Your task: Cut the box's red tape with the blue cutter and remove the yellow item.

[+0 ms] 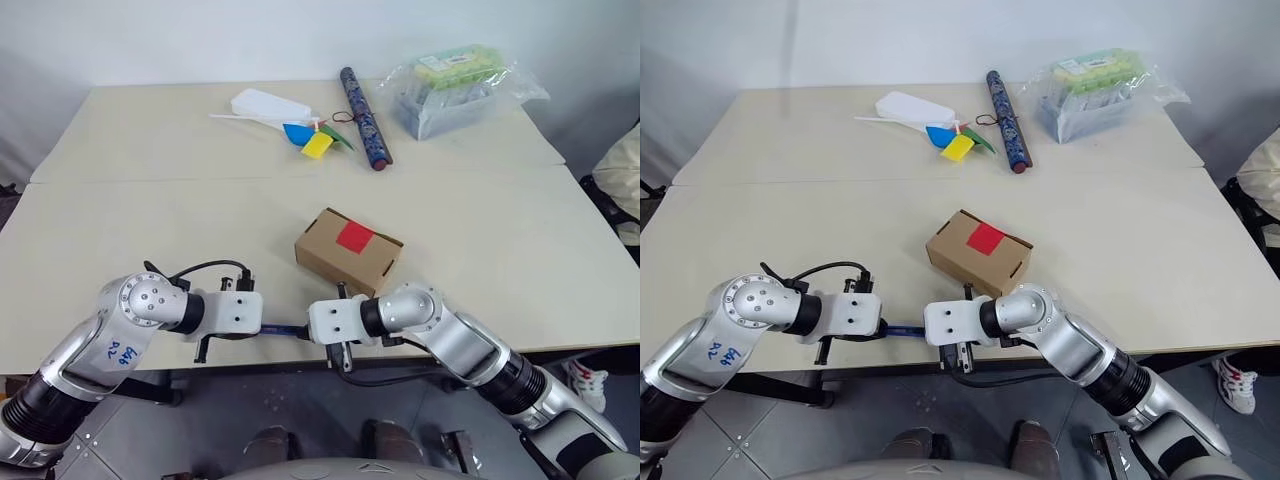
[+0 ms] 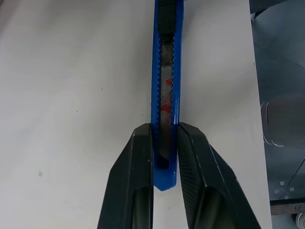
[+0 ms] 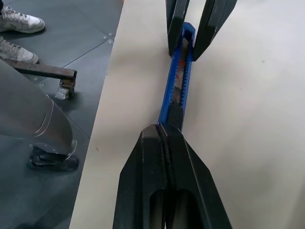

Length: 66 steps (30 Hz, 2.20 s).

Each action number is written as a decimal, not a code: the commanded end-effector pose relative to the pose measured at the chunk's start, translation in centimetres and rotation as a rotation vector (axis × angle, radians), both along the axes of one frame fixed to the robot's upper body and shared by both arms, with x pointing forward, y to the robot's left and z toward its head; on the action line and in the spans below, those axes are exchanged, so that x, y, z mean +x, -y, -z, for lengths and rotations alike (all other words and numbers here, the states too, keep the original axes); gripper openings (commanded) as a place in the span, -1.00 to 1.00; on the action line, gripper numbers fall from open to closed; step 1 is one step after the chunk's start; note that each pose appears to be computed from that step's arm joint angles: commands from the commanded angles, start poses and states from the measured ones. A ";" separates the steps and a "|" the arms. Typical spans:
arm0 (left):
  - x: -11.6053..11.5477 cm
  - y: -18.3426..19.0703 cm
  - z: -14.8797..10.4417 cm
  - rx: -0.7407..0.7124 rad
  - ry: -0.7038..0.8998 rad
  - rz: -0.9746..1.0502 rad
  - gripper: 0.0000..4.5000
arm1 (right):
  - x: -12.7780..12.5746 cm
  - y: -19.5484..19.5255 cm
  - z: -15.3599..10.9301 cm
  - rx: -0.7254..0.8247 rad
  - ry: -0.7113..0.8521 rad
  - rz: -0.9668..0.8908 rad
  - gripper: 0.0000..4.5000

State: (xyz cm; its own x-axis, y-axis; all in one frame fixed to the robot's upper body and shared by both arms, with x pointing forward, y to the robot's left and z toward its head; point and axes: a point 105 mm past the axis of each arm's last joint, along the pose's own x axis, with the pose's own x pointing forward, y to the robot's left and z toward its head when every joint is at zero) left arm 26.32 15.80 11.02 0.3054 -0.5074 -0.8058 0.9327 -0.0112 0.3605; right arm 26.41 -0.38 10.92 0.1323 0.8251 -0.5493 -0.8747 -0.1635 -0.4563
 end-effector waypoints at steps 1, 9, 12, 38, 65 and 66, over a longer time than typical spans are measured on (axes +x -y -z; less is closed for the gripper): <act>-1.6 -0.8 3.4 0.062 -0.147 -0.012 -0.82 | 0.5 0.3 -2.4 0.048 0.070 0.012 -0.98; -1.4 -0.8 3.5 0.066 -0.143 -0.019 -0.82 | 0.3 0.6 -1.9 0.040 0.058 0.006 -0.98; -1.5 -0.8 3.5 0.067 -0.142 -0.024 -0.82 | -0.1 0.4 -1.9 0.046 0.053 -0.006 -0.98; -1.5 -0.8 3.4 0.067 -0.141 -0.021 -0.82 | -0.1 -0.6 0.1 0.029 0.017 -0.033 -0.98; -1.4 -0.4 3.5 0.056 -0.136 -0.035 -0.82 | 0.4 -4.9 0.7 0.066 0.012 -0.102 -0.98; -1.4 -0.4 3.5 0.056 -0.136 -0.034 -0.82 | 0.4 -5.0 0.7 0.069 0.013 -0.102 -0.98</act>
